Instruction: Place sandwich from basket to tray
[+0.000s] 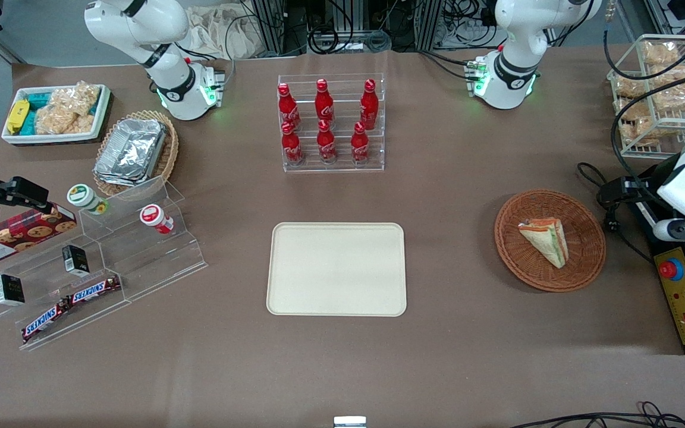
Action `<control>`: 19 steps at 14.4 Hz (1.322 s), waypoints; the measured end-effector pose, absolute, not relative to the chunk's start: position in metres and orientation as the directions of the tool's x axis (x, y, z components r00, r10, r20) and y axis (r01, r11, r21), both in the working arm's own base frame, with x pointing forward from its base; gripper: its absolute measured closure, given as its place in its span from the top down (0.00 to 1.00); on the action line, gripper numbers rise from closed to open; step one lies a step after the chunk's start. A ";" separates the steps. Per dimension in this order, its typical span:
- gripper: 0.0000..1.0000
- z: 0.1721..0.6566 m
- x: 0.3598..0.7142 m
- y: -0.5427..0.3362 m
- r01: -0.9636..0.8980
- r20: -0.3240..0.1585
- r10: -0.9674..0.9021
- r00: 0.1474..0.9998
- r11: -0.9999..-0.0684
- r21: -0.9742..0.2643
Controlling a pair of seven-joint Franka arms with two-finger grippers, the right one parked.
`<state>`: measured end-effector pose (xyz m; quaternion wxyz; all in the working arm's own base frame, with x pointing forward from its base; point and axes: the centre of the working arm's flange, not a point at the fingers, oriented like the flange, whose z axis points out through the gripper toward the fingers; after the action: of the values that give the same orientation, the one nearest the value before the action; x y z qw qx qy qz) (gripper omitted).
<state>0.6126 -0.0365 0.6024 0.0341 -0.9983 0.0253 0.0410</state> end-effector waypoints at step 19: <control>0.98 0.521 0.615 0.016 0.026 -0.186 0.040 0.982 -0.997 -0.075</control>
<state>0.6146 0.0160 0.5214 0.0359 -0.9948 -0.0167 0.0941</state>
